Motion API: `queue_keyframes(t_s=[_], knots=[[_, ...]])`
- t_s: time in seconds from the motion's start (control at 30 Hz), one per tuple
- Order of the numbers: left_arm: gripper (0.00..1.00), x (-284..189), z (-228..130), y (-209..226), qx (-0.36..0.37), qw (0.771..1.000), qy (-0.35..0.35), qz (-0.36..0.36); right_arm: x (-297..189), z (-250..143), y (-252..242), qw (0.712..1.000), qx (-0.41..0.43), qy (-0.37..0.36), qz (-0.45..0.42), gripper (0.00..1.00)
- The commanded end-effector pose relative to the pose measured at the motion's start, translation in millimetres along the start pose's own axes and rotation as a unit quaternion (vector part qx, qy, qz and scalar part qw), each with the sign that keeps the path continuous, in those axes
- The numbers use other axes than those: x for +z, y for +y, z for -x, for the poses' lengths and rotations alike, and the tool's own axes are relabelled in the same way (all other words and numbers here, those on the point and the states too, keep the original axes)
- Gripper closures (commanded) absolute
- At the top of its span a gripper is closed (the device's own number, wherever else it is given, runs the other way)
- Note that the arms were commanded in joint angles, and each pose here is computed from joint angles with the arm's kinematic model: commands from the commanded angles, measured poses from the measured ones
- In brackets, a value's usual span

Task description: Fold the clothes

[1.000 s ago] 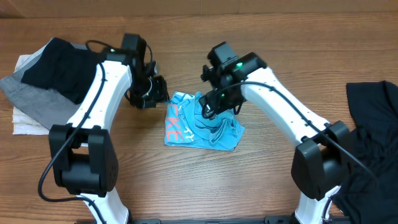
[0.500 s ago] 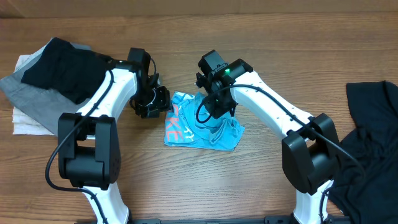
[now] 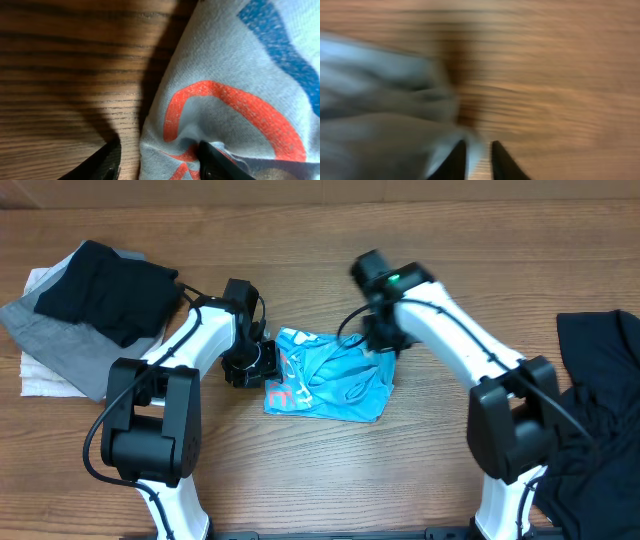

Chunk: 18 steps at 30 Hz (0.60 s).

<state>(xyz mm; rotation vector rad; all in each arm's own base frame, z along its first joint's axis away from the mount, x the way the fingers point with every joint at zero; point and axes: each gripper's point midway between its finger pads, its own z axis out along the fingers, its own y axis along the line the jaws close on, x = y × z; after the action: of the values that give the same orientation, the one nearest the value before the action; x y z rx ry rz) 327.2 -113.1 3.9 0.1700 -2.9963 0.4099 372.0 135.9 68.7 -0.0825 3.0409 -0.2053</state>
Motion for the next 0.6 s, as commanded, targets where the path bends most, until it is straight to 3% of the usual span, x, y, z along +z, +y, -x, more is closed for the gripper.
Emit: queue_keyframes(t_s=[0.0,0.2,0.43,0.57], knots=[[0.47,10.3,-2.6,9.9,-0.012,1.0,0.006,0.019,4.0,-4.3,-14.7,0.997,0.07,0.026,0.012,0.64],[0.49,9.8,-1.6,6.1,-0.015,1.0,0.005,0.007,-7.9,-25.0,8.5,0.993,-0.002,0.069,0.091,0.6],[0.47,-14.0,5.6,-3.9,-0.016,0.999,-0.014,-0.037,-66.2,-42.9,63.6,0.973,-0.116,0.022,0.196,0.58],[0.44,-35.2,10.6,-1.3,-0.021,0.998,-0.042,-0.043,-73.4,-55.3,92.8,0.961,-0.16,0.021,0.226,0.57]])
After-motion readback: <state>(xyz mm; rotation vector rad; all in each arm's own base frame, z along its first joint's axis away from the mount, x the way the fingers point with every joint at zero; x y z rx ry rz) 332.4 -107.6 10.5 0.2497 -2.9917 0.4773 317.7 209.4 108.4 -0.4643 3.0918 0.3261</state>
